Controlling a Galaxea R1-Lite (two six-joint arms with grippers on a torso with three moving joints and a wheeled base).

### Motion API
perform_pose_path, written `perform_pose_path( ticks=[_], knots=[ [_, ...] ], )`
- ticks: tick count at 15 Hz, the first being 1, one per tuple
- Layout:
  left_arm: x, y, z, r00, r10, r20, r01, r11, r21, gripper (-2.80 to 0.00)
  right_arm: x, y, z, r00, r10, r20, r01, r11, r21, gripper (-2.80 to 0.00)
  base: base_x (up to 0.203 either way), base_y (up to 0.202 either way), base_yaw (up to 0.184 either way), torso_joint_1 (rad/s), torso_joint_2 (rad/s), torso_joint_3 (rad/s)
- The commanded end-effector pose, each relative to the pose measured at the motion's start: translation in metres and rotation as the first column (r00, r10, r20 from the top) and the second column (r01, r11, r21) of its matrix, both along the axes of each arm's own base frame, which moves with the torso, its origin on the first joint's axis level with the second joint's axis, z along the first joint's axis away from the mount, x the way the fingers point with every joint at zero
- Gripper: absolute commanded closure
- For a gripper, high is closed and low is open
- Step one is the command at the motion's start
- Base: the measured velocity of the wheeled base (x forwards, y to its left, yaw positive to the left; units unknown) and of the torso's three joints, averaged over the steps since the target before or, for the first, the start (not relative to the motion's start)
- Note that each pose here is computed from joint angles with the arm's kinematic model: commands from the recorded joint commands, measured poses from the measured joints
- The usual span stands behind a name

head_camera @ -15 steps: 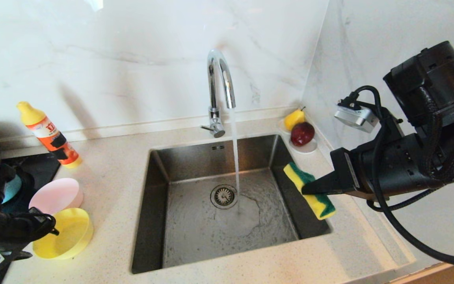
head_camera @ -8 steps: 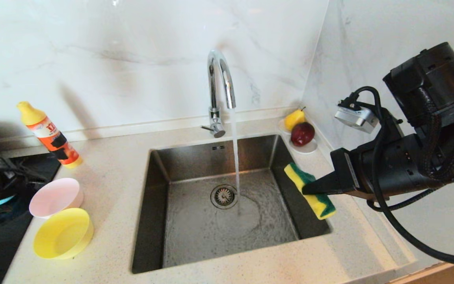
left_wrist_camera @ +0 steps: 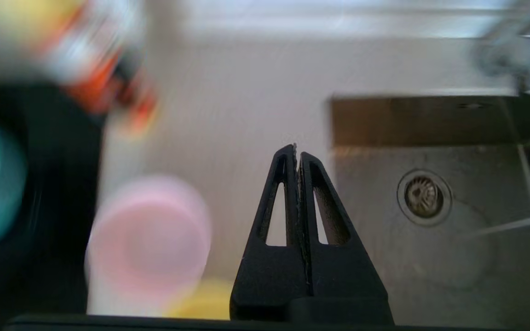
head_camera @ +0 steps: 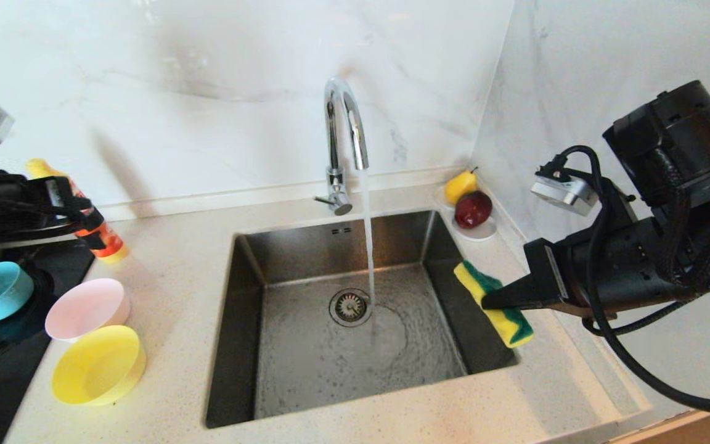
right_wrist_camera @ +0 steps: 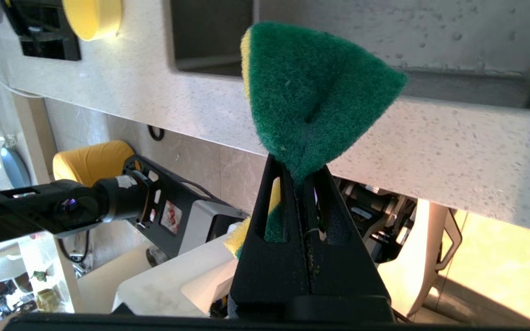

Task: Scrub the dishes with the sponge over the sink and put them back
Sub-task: Put down the sponge

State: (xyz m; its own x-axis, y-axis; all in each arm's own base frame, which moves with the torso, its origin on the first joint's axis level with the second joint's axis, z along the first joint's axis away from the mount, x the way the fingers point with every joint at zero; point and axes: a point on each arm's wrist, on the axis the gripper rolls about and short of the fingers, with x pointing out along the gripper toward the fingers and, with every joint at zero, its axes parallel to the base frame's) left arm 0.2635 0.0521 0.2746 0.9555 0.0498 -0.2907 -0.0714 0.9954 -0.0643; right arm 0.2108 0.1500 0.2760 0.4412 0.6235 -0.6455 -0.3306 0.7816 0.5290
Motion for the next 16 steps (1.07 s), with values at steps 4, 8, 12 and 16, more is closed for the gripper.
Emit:
perform_pose_path(
  ticks=[4, 8, 12, 16],
  knots=[
    [-0.033, -0.064, 0.014, 0.958, -0.2, 0.206, 0.148, 0.959, 0.244, 0.0, 0.006, -0.003, -0.004, 1.0, -0.012, -0.007, 0.012, 1.0, -0.014, 0.0, 0.0, 0.0, 0.0, 0.0, 0.0, 0.0],
    [-0.132, -0.058, 0.021, 0.936, -0.006, 0.351, -0.089, 0.963, 0.255, 0.0, 0.004, -0.004, -0.004, 1.0, -0.01, -0.005, 0.01, 1.0, -0.014, 0.0, 0.0, 0.0, 0.0, 0.0, 0.0, 0.0],
    [-0.223, -0.047, -0.032, 0.91, 0.177, 0.375, -0.278, 0.932, 0.234, 0.0, 0.003, -0.004, -0.008, 1.0, -0.007, -0.02, 0.006, 1.0, -0.022, 0.0, 0.0, 0.0, 0.0, 0.0, 0.0, 0.0],
    [-0.268, -0.042, -0.113, 0.887, 0.33, 0.322, -0.408, 0.888, 0.213, 0.0, 0.0, -0.001, -0.005, 1.0, 0.008, -0.01, -0.008, 1.0, -0.018, 0.0, 0.0, 0.0, 0.0, 0.0, 0.0, 0.0]
  ],
)
